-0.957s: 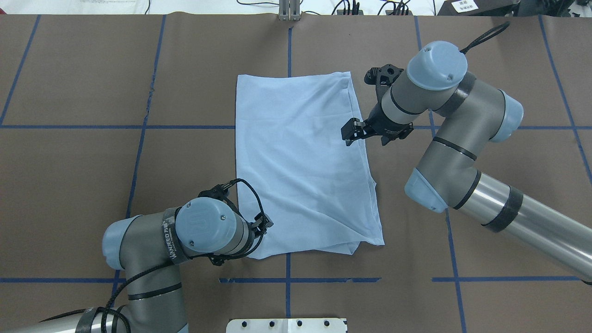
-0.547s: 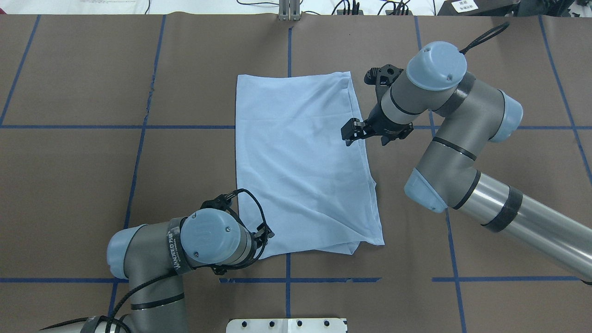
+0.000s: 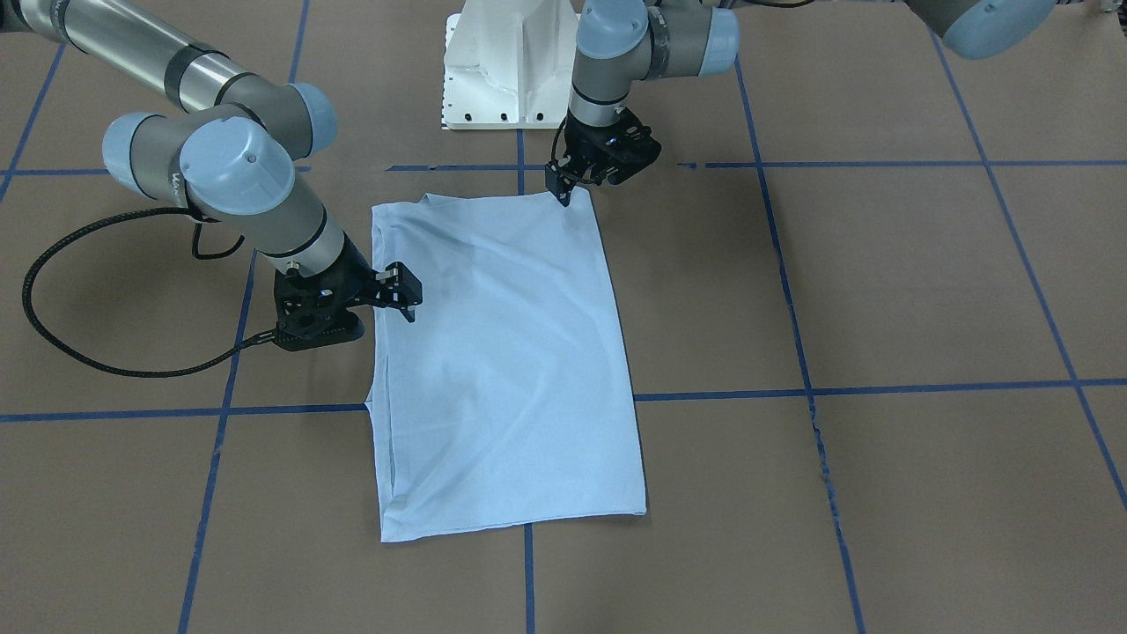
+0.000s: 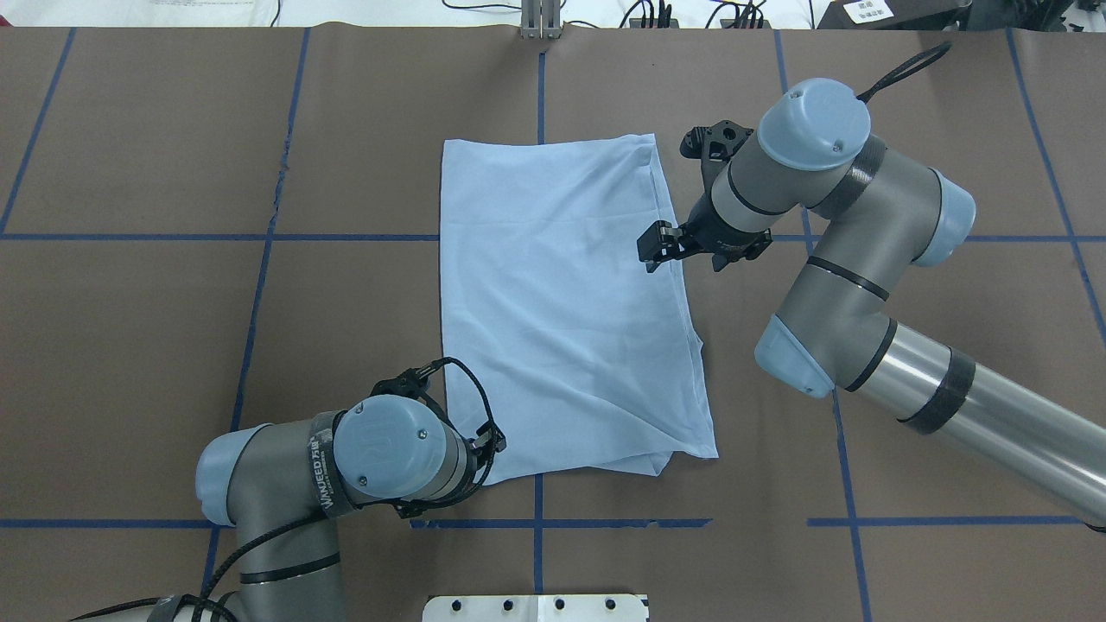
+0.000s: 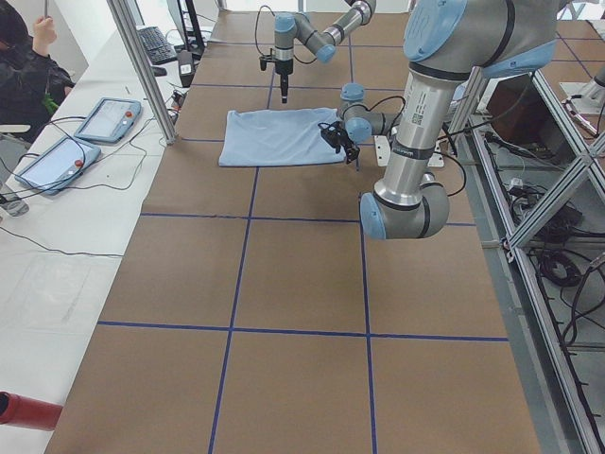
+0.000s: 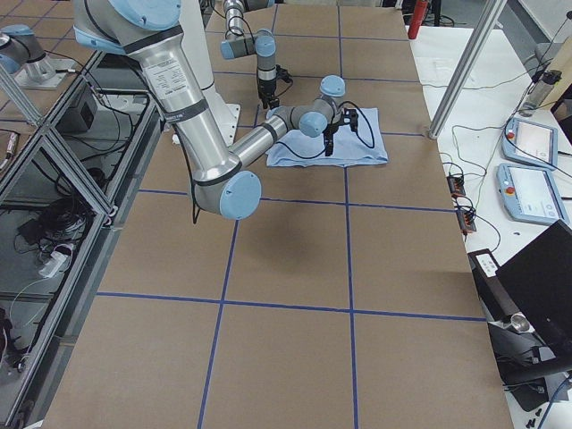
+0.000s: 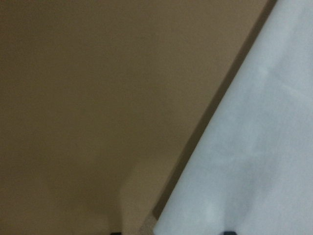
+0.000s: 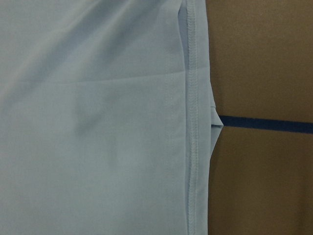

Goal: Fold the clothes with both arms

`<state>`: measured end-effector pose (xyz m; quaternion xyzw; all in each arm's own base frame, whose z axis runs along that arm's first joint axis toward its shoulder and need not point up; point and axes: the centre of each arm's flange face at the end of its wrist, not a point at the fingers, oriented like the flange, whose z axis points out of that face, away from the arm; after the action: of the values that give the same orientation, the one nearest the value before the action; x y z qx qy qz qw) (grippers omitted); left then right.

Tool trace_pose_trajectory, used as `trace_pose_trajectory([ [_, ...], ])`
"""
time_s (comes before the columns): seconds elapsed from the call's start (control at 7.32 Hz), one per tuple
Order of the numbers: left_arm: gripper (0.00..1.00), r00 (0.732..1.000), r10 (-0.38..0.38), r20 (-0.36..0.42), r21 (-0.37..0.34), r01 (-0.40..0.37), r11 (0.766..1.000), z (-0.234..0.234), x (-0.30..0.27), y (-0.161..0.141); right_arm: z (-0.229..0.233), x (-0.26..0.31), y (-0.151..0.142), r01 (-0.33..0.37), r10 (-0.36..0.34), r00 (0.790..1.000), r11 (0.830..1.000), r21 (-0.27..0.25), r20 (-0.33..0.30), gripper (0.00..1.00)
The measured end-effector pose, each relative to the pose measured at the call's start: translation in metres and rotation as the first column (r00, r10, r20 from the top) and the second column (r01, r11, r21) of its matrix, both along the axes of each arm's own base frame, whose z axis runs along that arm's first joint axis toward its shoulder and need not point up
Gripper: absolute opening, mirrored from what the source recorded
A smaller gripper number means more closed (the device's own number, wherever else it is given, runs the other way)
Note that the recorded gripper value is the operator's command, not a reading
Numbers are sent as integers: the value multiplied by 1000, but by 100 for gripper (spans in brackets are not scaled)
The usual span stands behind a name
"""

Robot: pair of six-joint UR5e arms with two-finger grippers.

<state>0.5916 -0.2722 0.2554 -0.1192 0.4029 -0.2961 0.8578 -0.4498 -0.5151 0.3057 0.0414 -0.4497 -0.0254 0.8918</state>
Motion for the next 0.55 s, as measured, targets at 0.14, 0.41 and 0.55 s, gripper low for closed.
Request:
trace_pose_trajectory([
  [0.14, 68, 1000, -2, 2, 0, 2, 1000, 1, 1, 0, 0, 0, 0, 0, 0, 1000, 1000, 0, 0, 100],
  [0.41, 51, 1000, -8, 5, 3, 8, 1000, 2, 1, -1, 1, 0, 0, -1, 1, 1000, 1000, -1, -2, 100],
  [0.55, 34, 1000, -10, 6, 3, 10, 1000, 2, 2, -1, 2, -1, 0, -2, 2, 1000, 1000, 0, -4, 100],
])
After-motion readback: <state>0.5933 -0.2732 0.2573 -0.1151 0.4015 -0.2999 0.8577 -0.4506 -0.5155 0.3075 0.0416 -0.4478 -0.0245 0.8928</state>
